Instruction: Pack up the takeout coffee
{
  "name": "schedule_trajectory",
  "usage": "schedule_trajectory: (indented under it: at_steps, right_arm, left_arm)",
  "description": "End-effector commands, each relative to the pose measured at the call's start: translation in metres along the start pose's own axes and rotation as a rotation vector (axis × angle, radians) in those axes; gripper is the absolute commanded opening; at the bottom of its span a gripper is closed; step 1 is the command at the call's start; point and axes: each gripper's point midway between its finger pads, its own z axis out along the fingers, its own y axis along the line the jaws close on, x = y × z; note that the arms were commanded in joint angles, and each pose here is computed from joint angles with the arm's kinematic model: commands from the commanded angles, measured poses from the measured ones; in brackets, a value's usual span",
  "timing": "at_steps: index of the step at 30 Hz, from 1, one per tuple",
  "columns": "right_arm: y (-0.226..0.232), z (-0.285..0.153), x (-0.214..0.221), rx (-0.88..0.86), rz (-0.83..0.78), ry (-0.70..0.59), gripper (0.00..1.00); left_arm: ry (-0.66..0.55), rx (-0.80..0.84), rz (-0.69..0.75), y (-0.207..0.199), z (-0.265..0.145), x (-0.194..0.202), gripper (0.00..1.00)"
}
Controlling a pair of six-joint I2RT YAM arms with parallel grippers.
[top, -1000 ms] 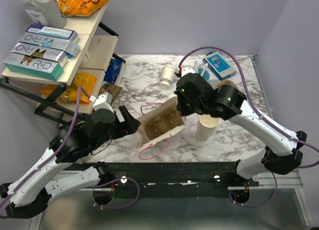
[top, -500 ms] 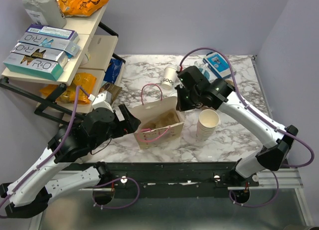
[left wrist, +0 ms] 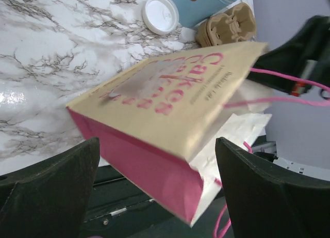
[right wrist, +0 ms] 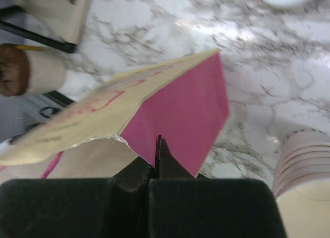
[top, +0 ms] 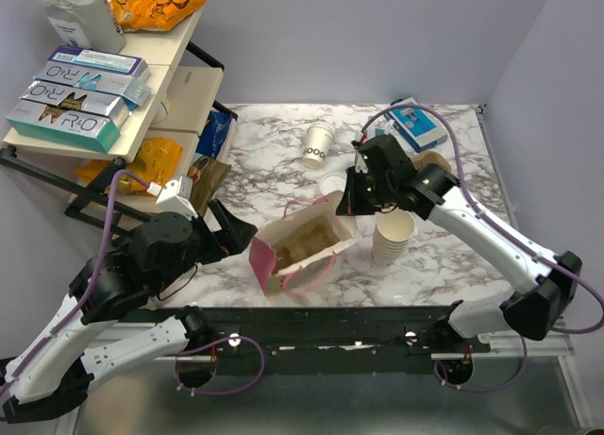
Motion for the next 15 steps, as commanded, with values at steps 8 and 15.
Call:
schedule_trajectory:
  at_steps: [8, 15]
  right_arm:
    - [0.028, 0.000, -0.026, -0.140, -0.099, 0.032, 0.01]
    - [0.044, -0.027, -0.028, -0.277, -0.390, -0.054, 0.01]
  left_arm:
    - [-0.020, -0.060, 0.054, 0.006, 0.010, -0.004, 0.99]
    - [-0.052, 0.008, 0.091, -0.001, 0.006, -0.010, 0.99]
